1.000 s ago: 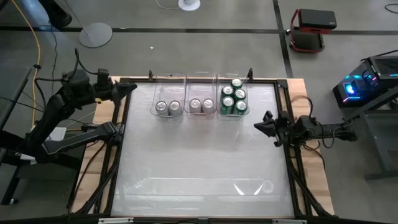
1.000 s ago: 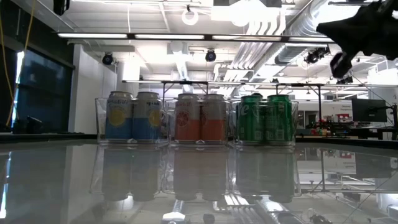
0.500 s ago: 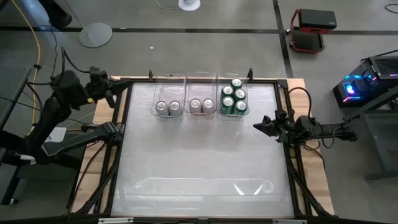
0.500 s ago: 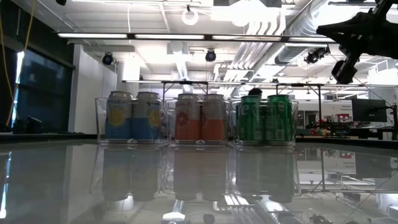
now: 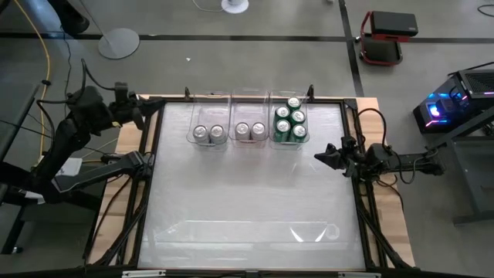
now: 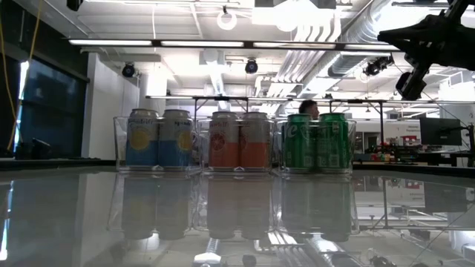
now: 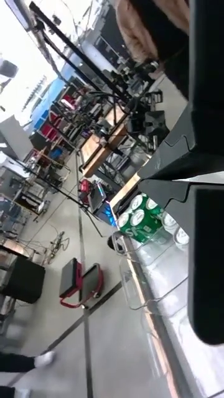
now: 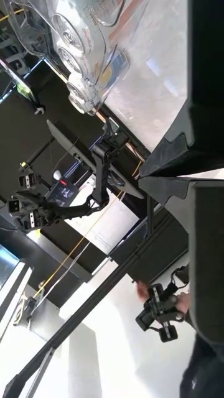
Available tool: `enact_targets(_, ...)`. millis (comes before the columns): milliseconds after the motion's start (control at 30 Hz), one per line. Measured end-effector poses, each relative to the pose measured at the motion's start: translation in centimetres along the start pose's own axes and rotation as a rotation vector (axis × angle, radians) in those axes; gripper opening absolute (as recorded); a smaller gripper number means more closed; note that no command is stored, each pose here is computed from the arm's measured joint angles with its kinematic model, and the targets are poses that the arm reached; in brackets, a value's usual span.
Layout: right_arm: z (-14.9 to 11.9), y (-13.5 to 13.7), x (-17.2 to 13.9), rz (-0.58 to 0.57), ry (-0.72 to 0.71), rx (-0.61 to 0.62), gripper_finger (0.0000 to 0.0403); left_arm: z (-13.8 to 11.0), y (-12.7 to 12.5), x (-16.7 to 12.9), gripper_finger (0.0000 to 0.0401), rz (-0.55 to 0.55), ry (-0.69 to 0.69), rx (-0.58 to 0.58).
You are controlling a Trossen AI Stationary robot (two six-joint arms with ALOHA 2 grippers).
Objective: Sort soda cans
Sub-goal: Return to Home Position
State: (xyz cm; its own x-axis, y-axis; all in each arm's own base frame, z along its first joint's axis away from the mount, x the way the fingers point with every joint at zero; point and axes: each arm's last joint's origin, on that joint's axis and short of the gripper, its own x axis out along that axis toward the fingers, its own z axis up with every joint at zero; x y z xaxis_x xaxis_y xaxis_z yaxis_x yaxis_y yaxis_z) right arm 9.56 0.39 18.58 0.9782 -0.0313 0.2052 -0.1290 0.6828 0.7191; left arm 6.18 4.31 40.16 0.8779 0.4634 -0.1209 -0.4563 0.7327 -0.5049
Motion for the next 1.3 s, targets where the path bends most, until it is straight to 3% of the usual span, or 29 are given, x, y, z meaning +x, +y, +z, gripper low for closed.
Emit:
enact_targets(100,0.0,0.0,0.0,0.0,0.0,0.0,0.0,0.3,-0.1,0.0,0.0,-0.007,-0.035,0.016)
enact_targets(200,0.0,0.0,0.0,0.0,0.0,0.0,0.0,0.7,-0.5,0.2,0.0,-0.084,-0.082,0.095)
enact_targets(433,0.0,0.0,0.0,-0.003,0.002,0.0,0.0,-1.5,0.4,3.4,0.0,-0.445,-0.327,0.301)
enact_targets(667,0.0,0.0,0.0,-0.004,0.003,-0.001,0.0,-7.0,1.6,6.6,0.0,-0.641,-0.349,0.214)
enact_targets(767,-0.1,-0.1,0.0,-0.007,0.006,-0.001,0.0,-9.3,1.2,5.7,0.0,-0.645,-0.408,0.309)
enact_targets(967,-0.2,-0.2,0.0,-0.017,0.017,-0.003,0.0,-12.2,1.4,3.5,0.0,-0.665,-0.444,0.35)
enact_targets(1300,-0.4,-0.4,0.0,-0.041,0.044,-0.006,0.0,-17.0,4.8,1.6,0.0,-0.693,-0.516,0.245)
